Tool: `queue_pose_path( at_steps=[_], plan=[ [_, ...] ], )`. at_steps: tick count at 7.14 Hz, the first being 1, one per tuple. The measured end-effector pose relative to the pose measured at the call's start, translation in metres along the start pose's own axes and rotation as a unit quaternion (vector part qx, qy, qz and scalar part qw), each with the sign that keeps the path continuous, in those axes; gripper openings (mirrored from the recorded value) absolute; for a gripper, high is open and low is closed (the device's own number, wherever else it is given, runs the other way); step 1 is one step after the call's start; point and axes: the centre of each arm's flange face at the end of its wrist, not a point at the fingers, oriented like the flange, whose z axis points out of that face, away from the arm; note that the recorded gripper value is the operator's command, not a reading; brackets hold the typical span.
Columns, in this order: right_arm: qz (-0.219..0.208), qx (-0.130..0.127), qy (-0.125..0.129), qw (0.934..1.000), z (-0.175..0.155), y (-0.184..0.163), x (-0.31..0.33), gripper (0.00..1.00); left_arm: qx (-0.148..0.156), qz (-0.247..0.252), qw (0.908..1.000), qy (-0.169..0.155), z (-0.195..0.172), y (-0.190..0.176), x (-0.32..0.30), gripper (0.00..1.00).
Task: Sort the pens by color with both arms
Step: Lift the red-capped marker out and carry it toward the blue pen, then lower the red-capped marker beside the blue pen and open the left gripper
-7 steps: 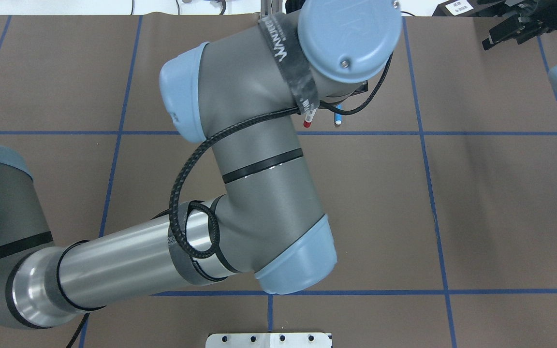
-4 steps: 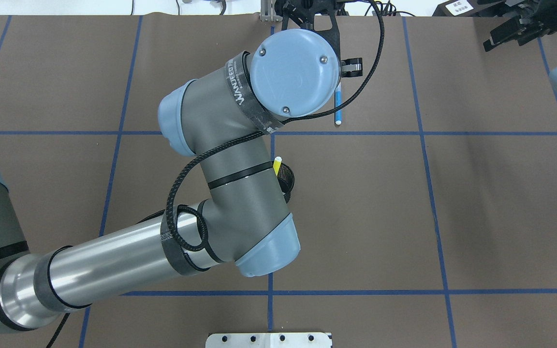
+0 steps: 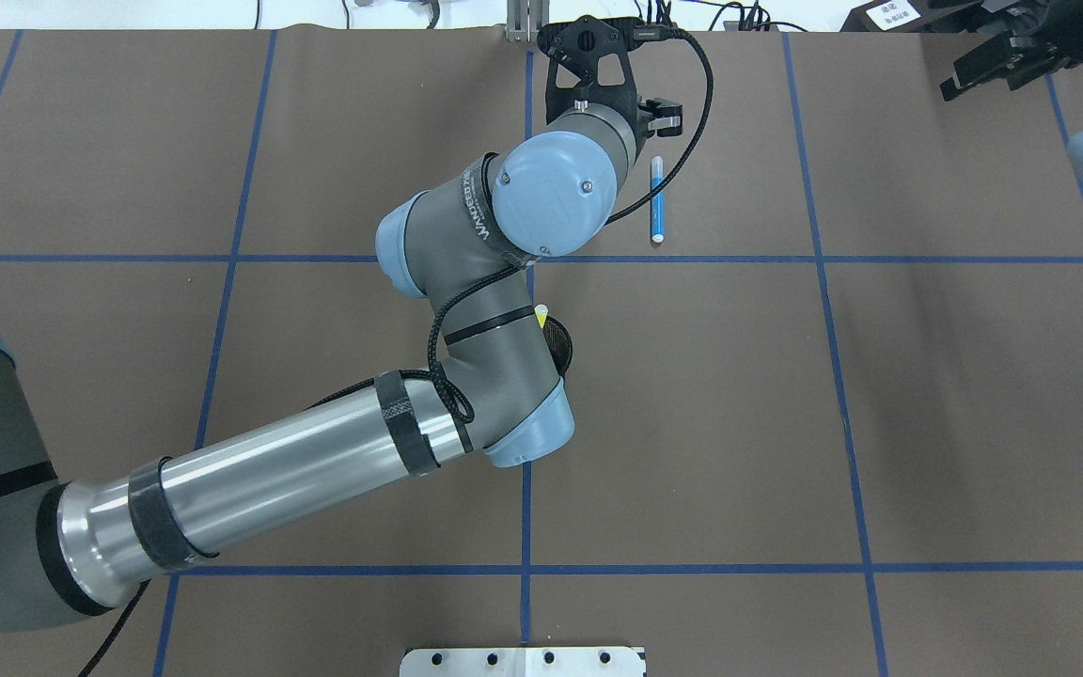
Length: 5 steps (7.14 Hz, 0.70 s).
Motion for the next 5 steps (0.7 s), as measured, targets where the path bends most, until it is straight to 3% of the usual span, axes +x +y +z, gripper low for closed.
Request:
queue_pose_path(
  at_steps=[3, 5],
  plan=[
    [0.007, -0.004, 0.002, 1.0, 0.004, 0.001, 0.004, 1.0, 0.016, 0.01, 0.9995, -0.025, 0.065, 0.02, -0.005, 0.0],
    [0.01, -0.006, 0.003, 0.9999, 0.006, 0.002, 0.007, 1.0, 0.01, 0.02, 0.9987, -0.045, 0.089, 0.037, -0.02, 0.0]
  ],
)
